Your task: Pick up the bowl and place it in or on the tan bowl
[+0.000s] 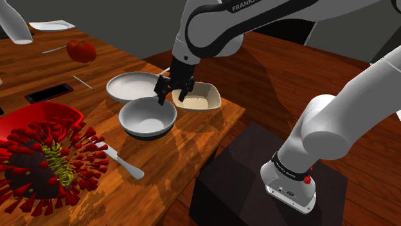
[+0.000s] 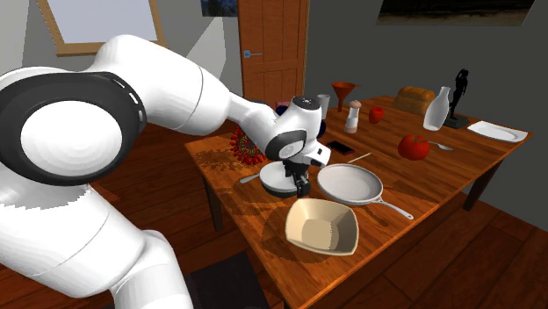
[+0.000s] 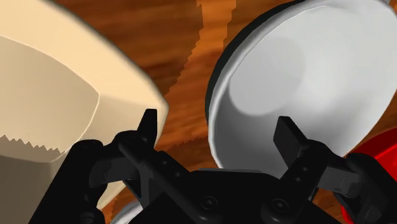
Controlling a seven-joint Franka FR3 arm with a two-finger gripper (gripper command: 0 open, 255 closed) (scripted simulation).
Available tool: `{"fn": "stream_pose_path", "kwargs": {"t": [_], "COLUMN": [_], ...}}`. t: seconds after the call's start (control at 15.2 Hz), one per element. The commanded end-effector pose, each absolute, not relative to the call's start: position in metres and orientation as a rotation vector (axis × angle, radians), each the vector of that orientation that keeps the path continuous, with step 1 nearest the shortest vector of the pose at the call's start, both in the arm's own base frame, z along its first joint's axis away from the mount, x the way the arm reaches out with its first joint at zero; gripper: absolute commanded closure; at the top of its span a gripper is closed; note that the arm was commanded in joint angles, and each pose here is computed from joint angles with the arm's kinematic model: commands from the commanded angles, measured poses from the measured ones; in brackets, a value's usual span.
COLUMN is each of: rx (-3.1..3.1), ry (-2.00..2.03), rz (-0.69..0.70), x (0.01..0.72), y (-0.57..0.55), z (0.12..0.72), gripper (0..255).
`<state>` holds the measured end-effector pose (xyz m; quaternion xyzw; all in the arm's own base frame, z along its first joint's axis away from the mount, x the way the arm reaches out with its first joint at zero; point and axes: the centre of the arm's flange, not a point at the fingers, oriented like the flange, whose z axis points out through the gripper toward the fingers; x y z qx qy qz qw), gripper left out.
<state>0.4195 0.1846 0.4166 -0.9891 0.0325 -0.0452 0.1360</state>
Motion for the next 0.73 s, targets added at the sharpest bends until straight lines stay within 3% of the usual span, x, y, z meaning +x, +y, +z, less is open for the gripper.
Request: {"fn": "stream_pose_path", "kwargs": {"t": [0.0, 0.53, 0.59, 0.66], "rx": [-2.864, -2.864, -2.864, -2.864], "ry": [0.094, 0.094, 0.094, 0.094], "rz": [-0.132, -0.132, -0.132, -0.132], "x": [0.4211, 0.4211, 0.4211, 0.4211], "y": [0.1885, 0.1885, 0.1885, 0.1885], "z": [0.4039, 0.4039, 0.4039, 0.4039], "gripper": [0, 0, 255, 255]}}
